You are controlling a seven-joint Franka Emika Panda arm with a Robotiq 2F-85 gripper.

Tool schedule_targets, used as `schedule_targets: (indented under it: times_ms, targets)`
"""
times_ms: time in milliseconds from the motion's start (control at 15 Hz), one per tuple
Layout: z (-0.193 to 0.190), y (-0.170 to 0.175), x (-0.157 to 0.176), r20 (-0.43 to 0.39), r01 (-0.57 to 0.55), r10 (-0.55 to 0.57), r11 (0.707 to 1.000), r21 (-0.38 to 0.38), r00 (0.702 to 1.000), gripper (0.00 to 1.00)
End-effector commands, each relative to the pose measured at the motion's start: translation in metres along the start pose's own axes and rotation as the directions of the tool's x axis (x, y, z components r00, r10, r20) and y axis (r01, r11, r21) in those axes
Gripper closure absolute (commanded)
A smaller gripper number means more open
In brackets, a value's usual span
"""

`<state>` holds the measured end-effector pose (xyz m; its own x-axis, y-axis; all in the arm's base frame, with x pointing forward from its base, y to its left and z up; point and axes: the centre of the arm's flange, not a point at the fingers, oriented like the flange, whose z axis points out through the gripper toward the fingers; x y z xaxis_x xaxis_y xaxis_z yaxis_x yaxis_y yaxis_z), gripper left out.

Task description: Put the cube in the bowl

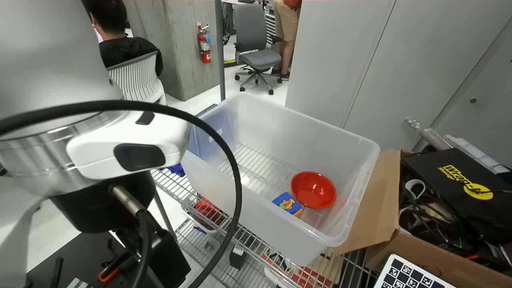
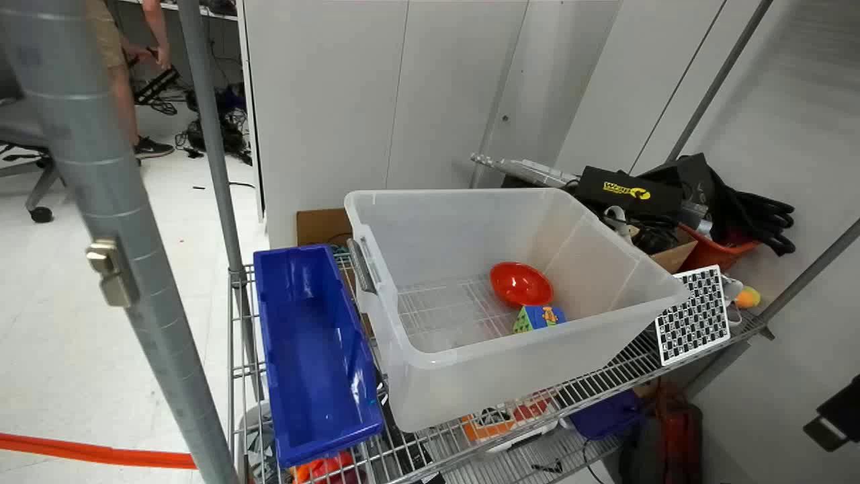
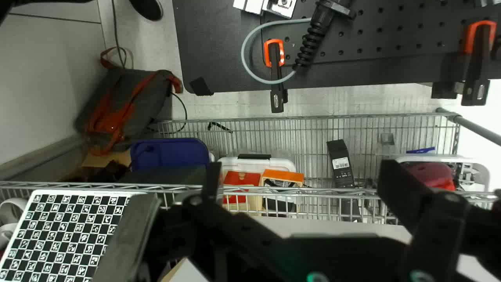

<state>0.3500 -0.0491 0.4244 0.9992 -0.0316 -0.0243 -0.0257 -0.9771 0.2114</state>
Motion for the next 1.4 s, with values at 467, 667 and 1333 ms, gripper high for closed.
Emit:
schedule_targets:
  times_ms: [467,667,1333]
  targets:
    - [0.000,0.000,0.000,0.000,0.000,0.000,1.000,0.000,1.000,0.00]
    - [-0.001,0.001,0.004,-0.008,-0.011,0.011,1.000,0.007,1.000,0.00]
    - [-0.057,-0.002,0.113,-0.305,-0.158,0.221,0.963,0.219,0.926,0.00]
